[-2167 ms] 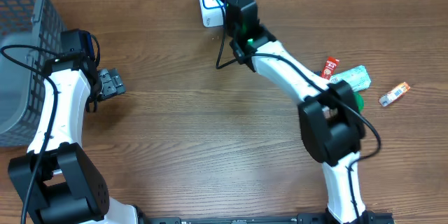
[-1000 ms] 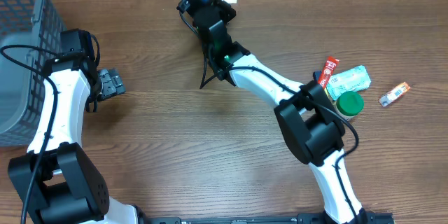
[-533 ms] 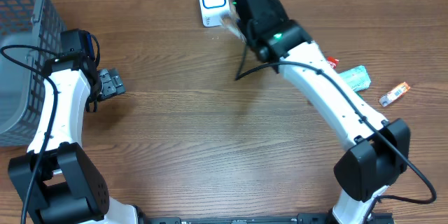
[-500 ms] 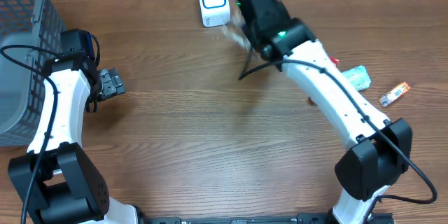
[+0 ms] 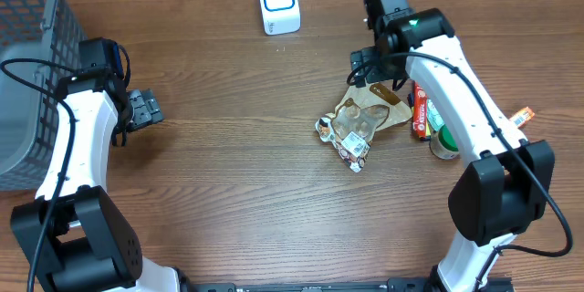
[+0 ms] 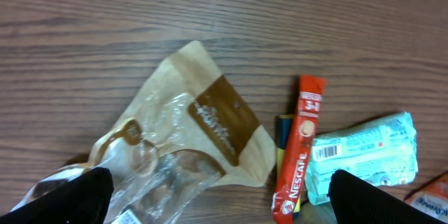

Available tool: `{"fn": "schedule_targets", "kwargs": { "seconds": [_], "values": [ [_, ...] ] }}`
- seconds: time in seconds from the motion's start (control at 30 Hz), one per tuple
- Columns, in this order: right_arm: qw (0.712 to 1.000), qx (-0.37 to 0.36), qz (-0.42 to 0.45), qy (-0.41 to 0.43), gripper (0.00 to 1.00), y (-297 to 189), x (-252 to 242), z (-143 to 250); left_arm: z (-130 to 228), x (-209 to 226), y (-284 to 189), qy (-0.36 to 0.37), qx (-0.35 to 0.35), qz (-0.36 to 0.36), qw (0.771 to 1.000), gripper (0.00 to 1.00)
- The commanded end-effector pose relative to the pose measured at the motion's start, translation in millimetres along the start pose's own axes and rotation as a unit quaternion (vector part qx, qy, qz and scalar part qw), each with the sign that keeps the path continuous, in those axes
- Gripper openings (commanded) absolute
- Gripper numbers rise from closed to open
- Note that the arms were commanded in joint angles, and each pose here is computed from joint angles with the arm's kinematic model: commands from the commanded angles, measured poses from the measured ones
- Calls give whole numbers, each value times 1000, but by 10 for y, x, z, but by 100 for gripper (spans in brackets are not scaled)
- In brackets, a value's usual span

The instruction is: Scan the item barcode

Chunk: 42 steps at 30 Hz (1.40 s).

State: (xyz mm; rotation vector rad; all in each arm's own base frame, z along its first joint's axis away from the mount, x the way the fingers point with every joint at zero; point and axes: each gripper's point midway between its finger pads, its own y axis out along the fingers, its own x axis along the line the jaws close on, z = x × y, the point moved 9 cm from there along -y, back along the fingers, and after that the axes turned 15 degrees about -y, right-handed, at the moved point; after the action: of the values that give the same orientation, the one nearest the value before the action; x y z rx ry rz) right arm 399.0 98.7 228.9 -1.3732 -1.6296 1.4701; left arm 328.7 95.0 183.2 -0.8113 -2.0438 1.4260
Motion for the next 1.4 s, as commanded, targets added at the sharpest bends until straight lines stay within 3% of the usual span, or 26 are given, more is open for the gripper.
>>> {"fn": "schedule_targets", "kwargs": {
  "seconds": [0.0, 0.53, 0.73, 0.9, 1.07, 1.17, 1.37],
  "values": [
    [1000, -4, -6, 25, 100, -15, -48, 9, -41, -9, -103, 5, -19, 3, 1000, 100],
    [1000, -10, -5, 27, 100, -15, -50, -11, -42, -7, -116, 4, -20, 4, 1000, 100],
    [1000, -10, -5, 27, 100, -15, -51, -11, 14, 22, -786, 3, -106, 59, 993, 100],
    [1000, -11, -5, 27, 100, -15, -51, -12, 257, 339, -1747, -20, -234, 141, 962, 100],
    [1000, -11, -5, 27, 100, -15, -51, -12, 650, 805, -2453, -54, -345, 206, 914, 100],
    [1000, -10, -5, 27, 100, -15, -51, -11, 897, 1046, -2723, -69, -394, 234, 886, 100],
    [1000, -11, -5, 27, 100, -15, -51, -12, 1210, 1323, -2876, -76, -445, 242, 859, 100]
  ]
}}
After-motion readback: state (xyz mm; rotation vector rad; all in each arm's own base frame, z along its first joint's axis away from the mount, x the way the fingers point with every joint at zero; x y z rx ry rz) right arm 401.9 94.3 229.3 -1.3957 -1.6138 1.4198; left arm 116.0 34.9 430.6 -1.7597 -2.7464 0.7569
